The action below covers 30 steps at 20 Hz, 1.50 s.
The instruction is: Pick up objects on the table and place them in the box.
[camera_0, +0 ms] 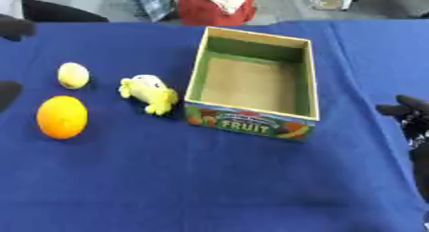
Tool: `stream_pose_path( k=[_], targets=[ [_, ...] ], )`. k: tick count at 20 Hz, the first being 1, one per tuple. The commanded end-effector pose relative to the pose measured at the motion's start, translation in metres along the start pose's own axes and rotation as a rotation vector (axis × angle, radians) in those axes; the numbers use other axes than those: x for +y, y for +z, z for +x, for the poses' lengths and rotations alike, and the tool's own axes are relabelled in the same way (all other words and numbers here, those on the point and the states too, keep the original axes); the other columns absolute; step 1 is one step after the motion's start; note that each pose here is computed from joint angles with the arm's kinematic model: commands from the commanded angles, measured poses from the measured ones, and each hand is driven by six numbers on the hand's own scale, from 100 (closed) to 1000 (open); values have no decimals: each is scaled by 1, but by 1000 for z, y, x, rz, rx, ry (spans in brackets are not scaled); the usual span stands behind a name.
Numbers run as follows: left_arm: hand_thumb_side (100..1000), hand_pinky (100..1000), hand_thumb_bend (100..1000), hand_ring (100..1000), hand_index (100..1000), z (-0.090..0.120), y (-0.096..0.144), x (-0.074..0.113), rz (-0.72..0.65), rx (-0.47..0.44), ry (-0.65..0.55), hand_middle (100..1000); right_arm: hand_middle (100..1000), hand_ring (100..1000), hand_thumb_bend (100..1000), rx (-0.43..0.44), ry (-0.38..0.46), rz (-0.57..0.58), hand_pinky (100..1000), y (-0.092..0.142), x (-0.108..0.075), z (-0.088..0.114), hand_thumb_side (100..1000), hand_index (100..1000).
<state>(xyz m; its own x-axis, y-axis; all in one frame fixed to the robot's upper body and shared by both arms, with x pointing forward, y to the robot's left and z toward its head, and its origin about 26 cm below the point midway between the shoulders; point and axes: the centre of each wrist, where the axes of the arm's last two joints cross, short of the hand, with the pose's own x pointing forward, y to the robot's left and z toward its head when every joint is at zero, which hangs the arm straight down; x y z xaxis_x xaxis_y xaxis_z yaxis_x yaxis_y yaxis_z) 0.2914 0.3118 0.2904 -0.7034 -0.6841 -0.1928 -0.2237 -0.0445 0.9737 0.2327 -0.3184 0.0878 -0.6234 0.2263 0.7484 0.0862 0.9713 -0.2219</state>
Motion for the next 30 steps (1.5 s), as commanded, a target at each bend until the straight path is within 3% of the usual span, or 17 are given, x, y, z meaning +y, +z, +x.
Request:
stream_pose_path(
  k=[1, 13, 18, 20, 30],
  targets=[
    [1000, 842, 277, 811, 1000, 2, -1, 13, -79, -11, -82, 840, 635, 781, 100, -26, 21, 29, 950, -5, -4, 5, 1000, 841],
    [1000, 904, 351, 877, 1000, -1, -9, 11, -341, 48, -75, 886, 633, 780, 100, -23, 20, 42, 950, -6, -1, 5, 1000, 840],
    [1000, 915, 547, 889, 998, -15, -9, 0, -404, 115, -84, 892, 628, 779, 100, -22, 20, 44, 950, -6, 0, 5, 1000, 837],
    [1000, 914, 568, 888, 1000, -23, -9, -5, -417, 149, -93, 887, 627, 778, 100, -22, 19, 45, 950, -6, 0, 5, 1000, 836],
    [1000, 906, 574, 881, 1000, -58, -8, -36, -451, 287, -66, 896, 625, 777, 100, -19, 12, 47, 951, -8, 2, 5, 1000, 836]
  ],
)
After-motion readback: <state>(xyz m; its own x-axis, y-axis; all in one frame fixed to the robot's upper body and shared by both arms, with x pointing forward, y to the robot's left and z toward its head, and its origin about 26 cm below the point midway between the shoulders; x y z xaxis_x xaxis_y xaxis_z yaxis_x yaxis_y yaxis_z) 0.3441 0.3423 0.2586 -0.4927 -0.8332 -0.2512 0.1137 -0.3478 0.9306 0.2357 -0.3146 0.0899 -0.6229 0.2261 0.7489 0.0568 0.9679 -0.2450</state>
